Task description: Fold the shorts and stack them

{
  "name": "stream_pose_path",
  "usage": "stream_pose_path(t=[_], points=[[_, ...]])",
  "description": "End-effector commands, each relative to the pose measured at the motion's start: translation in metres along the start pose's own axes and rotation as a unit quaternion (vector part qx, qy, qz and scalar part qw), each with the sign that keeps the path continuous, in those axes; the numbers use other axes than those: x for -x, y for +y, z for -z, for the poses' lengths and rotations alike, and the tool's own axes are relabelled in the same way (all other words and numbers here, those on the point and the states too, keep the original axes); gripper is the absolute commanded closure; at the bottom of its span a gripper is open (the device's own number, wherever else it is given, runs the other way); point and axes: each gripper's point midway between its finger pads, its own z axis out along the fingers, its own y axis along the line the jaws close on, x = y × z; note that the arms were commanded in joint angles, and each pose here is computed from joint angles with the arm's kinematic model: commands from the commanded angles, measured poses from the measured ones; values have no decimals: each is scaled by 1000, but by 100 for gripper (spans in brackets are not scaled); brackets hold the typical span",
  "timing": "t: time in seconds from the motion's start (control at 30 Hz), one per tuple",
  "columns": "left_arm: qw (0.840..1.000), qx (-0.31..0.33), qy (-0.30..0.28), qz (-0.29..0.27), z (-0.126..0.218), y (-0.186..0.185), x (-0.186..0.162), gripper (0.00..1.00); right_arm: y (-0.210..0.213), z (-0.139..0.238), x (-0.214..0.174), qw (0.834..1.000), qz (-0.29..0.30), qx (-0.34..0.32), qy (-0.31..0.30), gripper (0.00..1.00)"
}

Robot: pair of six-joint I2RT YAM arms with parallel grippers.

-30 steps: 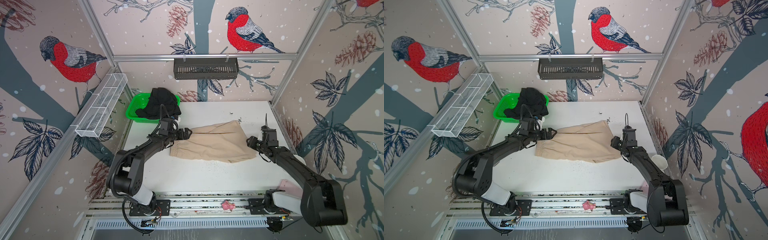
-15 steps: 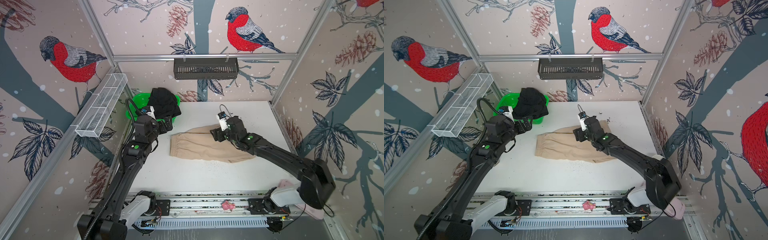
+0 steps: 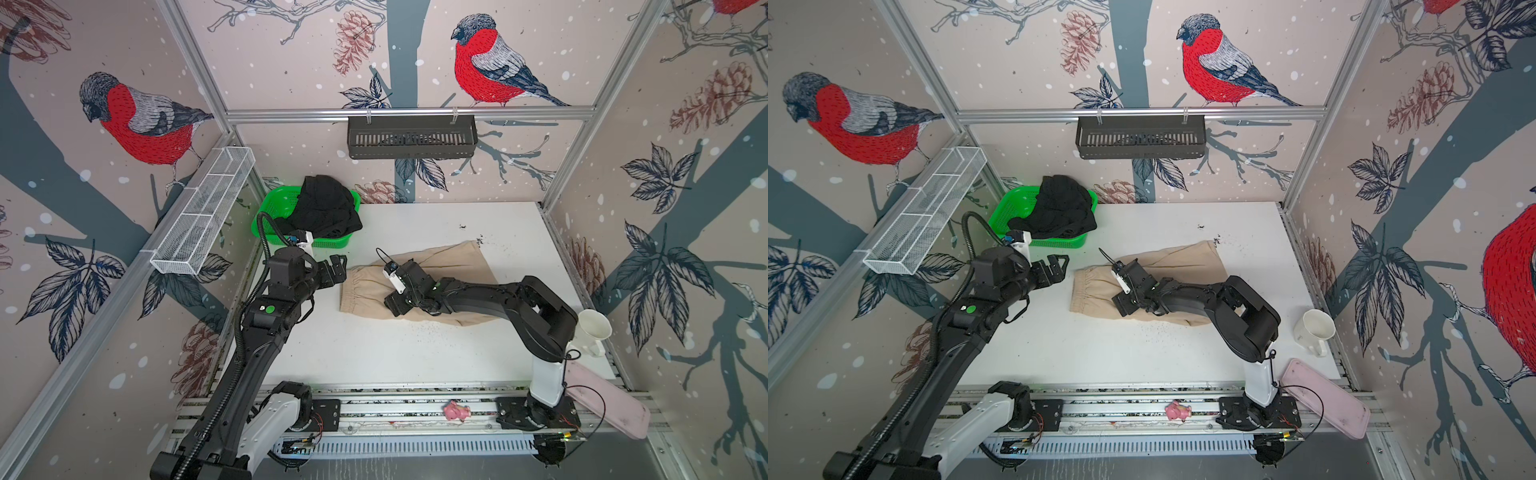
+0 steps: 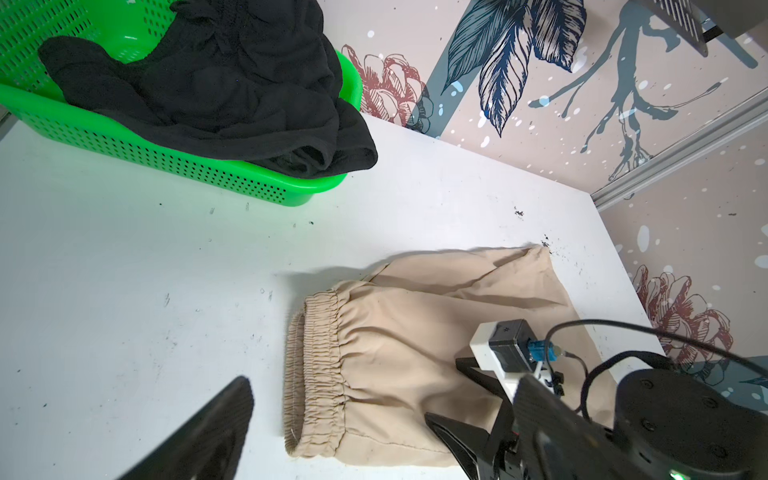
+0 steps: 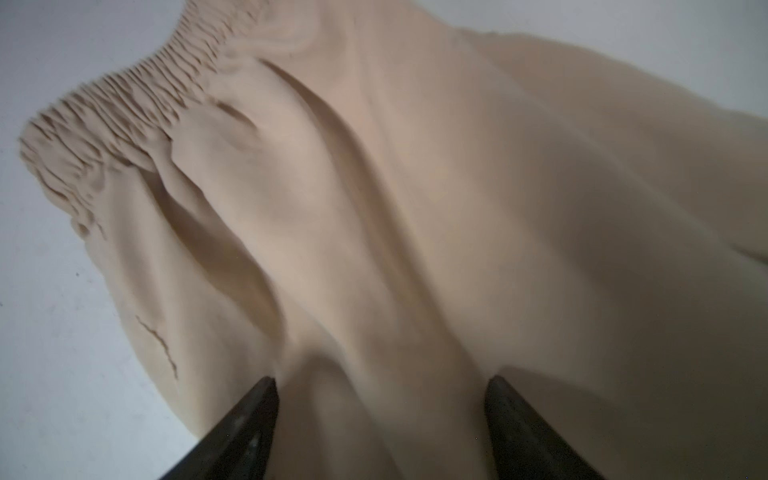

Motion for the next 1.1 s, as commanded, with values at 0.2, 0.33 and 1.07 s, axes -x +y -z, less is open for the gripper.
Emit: stream_pose_path(t=[0.2,0.33,1.07], points=[[1000,4,-6,1,1,3,-1,2,-25,31,-30,1000,-10,20,16,22],[1000,26,-13,-4,1,10,2,2,-21,52,-5,1000,18,13,-19,19],[998,44,-32,9,39,19,67,2,118,-33,65,938,333,-70,-60,7]])
